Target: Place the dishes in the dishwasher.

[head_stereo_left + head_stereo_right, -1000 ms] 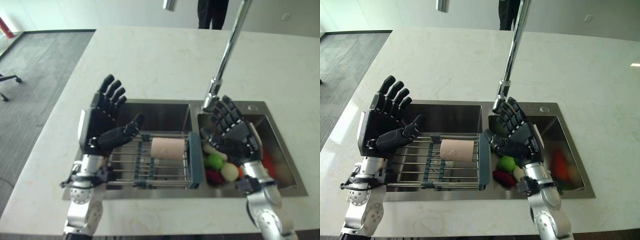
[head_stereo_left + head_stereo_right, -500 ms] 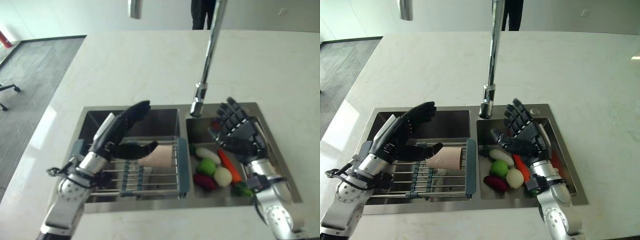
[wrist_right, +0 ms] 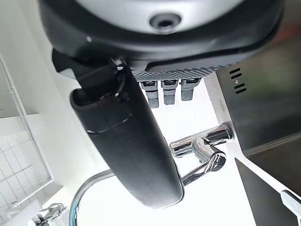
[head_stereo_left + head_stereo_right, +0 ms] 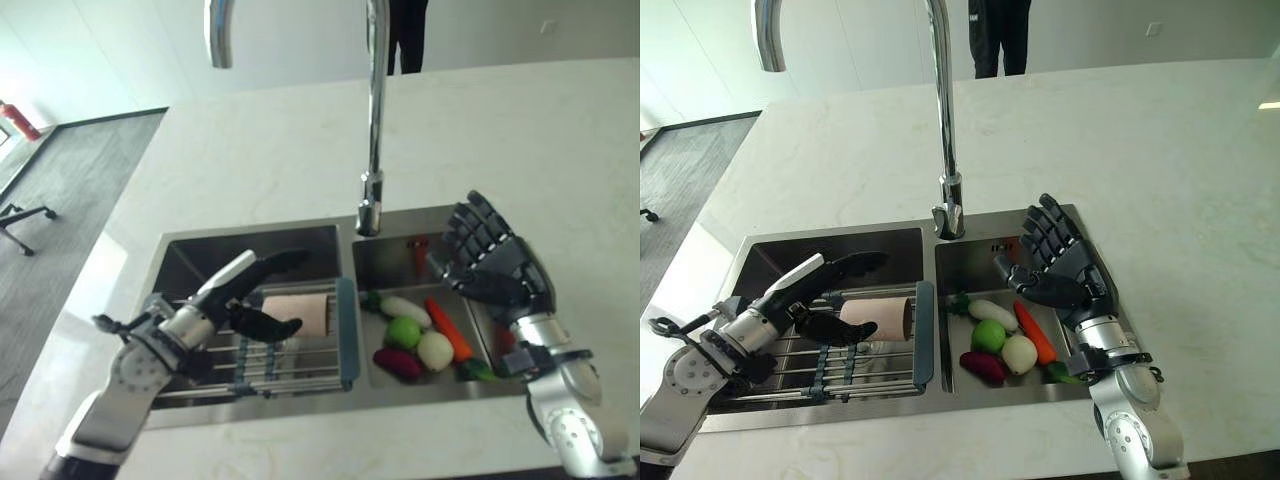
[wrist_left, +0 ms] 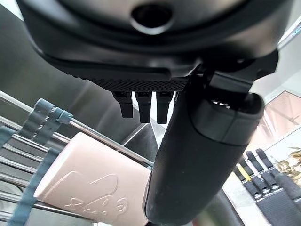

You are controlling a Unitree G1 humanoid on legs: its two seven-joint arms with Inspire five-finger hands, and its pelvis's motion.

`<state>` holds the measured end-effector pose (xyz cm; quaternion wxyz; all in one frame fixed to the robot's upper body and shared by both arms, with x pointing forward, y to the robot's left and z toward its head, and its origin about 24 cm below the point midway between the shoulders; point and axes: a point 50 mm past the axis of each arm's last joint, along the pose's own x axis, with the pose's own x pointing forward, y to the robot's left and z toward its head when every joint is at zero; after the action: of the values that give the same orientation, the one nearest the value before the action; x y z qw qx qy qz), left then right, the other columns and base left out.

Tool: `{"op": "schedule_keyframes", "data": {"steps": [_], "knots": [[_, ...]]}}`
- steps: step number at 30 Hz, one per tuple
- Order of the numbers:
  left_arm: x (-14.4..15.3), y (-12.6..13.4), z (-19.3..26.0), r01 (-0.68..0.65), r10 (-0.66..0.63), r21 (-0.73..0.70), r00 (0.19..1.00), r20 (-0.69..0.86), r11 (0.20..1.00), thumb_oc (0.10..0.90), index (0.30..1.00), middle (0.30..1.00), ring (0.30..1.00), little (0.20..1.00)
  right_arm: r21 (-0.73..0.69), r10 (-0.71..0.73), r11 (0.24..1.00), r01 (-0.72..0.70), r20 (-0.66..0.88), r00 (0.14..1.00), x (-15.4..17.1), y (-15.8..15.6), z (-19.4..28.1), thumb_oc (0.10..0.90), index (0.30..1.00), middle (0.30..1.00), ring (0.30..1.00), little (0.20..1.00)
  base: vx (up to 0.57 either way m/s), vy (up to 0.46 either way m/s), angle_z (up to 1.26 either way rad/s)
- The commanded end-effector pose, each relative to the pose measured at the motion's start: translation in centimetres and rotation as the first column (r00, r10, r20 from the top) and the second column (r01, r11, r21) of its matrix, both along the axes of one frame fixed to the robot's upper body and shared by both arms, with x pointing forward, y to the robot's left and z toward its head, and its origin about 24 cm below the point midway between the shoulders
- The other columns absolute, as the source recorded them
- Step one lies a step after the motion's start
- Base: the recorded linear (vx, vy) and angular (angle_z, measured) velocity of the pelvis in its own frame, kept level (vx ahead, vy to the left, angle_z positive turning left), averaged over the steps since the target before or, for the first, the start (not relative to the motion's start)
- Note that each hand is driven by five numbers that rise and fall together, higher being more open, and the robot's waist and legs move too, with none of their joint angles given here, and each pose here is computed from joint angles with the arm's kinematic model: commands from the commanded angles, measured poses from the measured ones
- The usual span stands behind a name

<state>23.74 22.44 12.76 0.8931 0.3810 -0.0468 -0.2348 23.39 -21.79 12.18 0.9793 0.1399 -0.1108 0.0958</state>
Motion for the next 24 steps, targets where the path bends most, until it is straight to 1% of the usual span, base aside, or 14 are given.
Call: {"op": "schedule_keyframes", "data": {"steps": [1,16,18,20,22,23,24], "knots": [[0.8,-1.3,3.9,0.076,-0.084,0.053,0.980,0.179,0.996,0.800,0.900,0.900,0.900,0.900,-0.024,0.003,1.000,0.004,0.259,0.966,0.4,-0.3,5.0,0.800,0.900,0.900,0.900,0.900,-0.04,0.006,0.05],[1.6,-1.5,2.0,0.081,-0.084,0.119,0.996,0.015,0.990,0.800,0.900,0.900,0.900,0.900,-0.039,-0.008,0.999,0.019,0.253,0.967,0.5,-0.3,4.8,0.800,0.900,0.900,0.900,0.900,-0.02,-0.004,0.01],[2.0,-1.3,1.3,0.054,-0.054,0.152,0.999,-0.004,0.987,0.800,0.900,0.900,0.900,0.900,-0.045,-0.007,0.999,0.020,0.259,0.966,0.7,-0.2,5.0,0.800,0.900,0.900,0.900,0.900,-0.04,-0.002,-0.02],[2.2,-1.3,1.0,0.041,-0.040,0.153,0.999,-0.008,0.987,0.800,0.900,0.900,0.900,0.900,-0.045,-0.008,0.999,0.020,0.260,0.965,0.7,-0.1,4.9,0.800,0.900,0.900,0.900,0.900,0.00,0.000,0.00],[2.4,-1.2,0.9,0.016,-0.017,0.167,1.000,0.007,0.986,0.800,0.900,0.900,0.900,0.900,-0.047,-0.008,0.999,0.021,0.261,0.965,0.7,0.0,4.9,0.800,0.900,0.900,0.900,0.900,-0.01,-0.001,-0.08],[2.8,-1.0,0.6,-0.029,0.022,0.190,0.999,0.039,0.981,0.800,0.900,0.900,0.900,0.900,-0.057,-0.006,0.998,0.022,0.265,0.964,0.8,0.0,4.9,0.800,0.900,0.900,0.900,0.900,-0.01,0.000,-0.10],[2.8,-1.0,0.5,-0.033,0.026,0.189,0.999,0.042,0.981,0.800,0.900,0.900,0.900,0.900,-0.057,-0.006,0.998,0.022,0.266,0.964,0.8,0.0,4.9,0.800,0.900,0.900,0.900,0.900,0.00,0.002,-0.07]]}}
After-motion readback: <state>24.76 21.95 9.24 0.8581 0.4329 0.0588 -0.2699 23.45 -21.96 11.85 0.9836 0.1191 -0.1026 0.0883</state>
